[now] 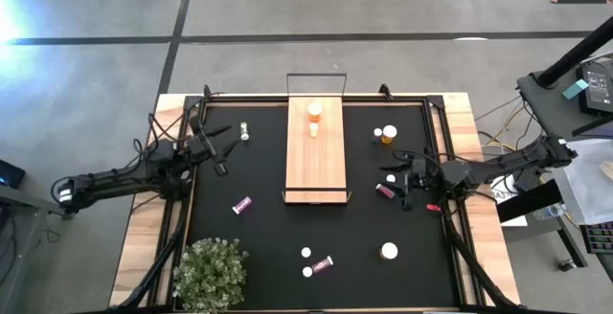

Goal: Pick and place medicine bottles onto shelf by color
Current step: Put the middle right blue medicine bottle on the shelf

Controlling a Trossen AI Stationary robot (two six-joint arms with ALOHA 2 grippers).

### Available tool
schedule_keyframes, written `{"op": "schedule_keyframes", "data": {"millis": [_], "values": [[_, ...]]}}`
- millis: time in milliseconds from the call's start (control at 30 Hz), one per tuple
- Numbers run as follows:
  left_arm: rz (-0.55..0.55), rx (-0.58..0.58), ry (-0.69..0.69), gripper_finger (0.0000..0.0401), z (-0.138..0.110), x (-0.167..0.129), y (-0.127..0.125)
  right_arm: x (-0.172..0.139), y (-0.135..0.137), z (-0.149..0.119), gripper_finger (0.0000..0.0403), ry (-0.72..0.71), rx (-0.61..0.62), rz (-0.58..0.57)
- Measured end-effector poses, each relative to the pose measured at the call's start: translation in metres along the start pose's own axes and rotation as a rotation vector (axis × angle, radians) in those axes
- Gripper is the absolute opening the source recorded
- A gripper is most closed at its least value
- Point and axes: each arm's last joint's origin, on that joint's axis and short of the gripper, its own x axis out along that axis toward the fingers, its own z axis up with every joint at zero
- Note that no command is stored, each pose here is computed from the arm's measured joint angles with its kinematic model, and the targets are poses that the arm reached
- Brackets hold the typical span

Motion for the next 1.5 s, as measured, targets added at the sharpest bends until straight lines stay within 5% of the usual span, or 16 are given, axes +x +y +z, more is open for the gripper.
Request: {"op": "schedule_keyframes", "data": {"millis": [267, 567, 767, 967, 1100, 1300, 1500], "values": [[0.026, 0.112, -0.014, 0.0199, 0.003, -0.008, 0.004, 0.006, 0.001, -0.006, 0.0199, 0.041, 0.034, -0.013], [0.006, 0.036, 0.049, 0.0199, -0.006, -0.013, 0.003, 0.016, 0.005, -0.004, 0.0199, 0.002, -0.009, -0.019], [0.006, -0.08, 0.059, 0.0199, -0.006, -0.012, 0.002, 0.029, 0.007, 0.012, 0.0199, 0.043, -0.007, -0.149], [0.0, -0.074, 0.08, 0.0199, -0.008, -0.01, 0.001, 0.037, 0.015, 0.046, 0.0199, 0.304, 0.128, -0.226], [-0.011, -0.07, 0.096, 0.0199, -0.01, -0.009, 0.0, 0.031, 0.012, 0.063, 0.0199, 0.464, 0.234, -0.418], [-0.018, -0.062, 0.124, 0.0199, -0.012, -0.007, -0.002, 0.018, 0.007, 0.069, 0.0199, 0.604, 0.39, -0.666], [-0.026, -0.054, 0.152, 0.0199, -0.015, -0.004, -0.003, 0.019, 0.008, 0.065, 0.0199, 0.654, 0.474, -0.698]]}}
